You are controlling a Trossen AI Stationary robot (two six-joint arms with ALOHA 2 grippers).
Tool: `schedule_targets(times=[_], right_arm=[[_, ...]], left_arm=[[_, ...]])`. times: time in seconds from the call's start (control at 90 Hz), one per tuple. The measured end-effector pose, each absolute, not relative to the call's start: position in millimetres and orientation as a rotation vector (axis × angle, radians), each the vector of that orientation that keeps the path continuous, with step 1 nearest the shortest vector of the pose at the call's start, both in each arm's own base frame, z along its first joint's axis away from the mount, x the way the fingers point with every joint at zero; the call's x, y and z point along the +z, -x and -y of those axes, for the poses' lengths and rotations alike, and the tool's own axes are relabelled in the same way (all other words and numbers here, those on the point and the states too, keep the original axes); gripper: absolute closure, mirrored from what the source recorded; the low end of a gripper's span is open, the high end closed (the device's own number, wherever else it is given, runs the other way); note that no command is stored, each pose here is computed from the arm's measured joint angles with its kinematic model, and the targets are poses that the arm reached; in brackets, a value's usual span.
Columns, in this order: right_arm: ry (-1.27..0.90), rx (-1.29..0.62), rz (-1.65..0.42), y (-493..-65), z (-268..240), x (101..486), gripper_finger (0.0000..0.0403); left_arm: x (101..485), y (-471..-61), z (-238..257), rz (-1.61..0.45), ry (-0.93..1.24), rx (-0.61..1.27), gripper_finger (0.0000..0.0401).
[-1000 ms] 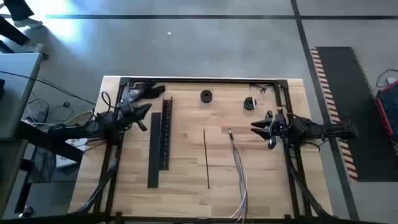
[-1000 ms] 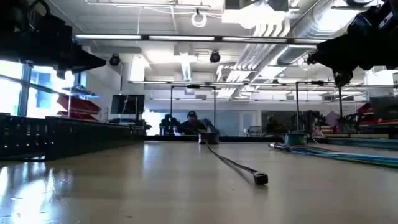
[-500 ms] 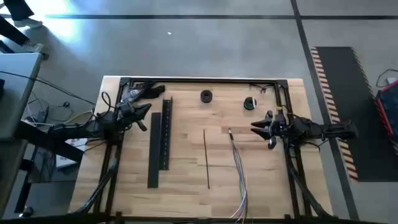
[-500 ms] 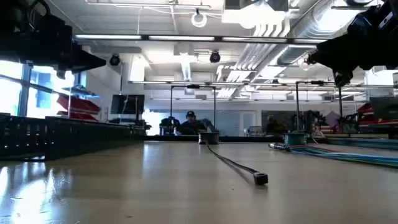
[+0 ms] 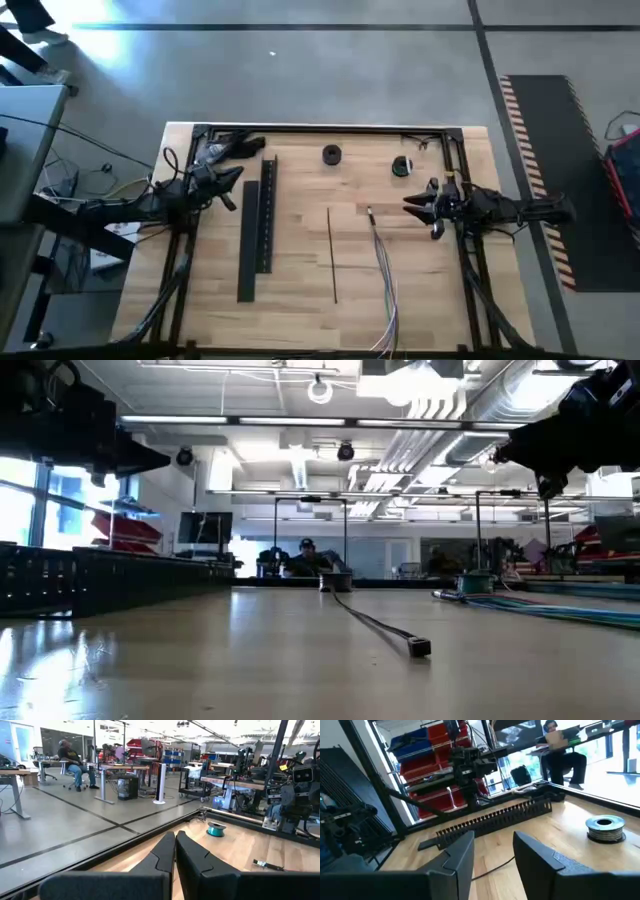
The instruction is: Ziptie cables
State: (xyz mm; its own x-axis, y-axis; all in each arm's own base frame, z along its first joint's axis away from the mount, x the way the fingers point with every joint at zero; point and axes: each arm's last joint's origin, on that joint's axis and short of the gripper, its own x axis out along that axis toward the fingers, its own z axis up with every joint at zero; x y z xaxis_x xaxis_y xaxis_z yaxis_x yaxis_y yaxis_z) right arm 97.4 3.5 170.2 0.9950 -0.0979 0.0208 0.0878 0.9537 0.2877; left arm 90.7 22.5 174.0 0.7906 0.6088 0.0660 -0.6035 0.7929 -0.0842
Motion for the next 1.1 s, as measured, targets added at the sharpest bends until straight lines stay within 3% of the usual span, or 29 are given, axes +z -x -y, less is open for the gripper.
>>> schedule_targets(times=[0.511,0.667,0.789,1.1], right_arm=[[-0.262,-0.159,0.061,-97.2,-1.5,172.1,0.0281],[-0.501,-0.192,0.257,-94.7,0.9,187.8,0.0281],[-0.499,-0.278,0.369,-91.5,4.0,196.6,0.0281],[-0.681,-0.196,0.468,-94.1,3.1,205.7,0.0281]], left_arm=[[173.8,-90.7,-22.5,0.09,0.059,0.653,0.0401],[173.9,-90.7,-22.5,0.091,0.059,0.653,0.0401],[173.9,-90.7,-22.5,0.091,0.06,0.653,0.0401],[175.8,-90.5,-22.5,0.107,0.051,0.654,0.0401]])
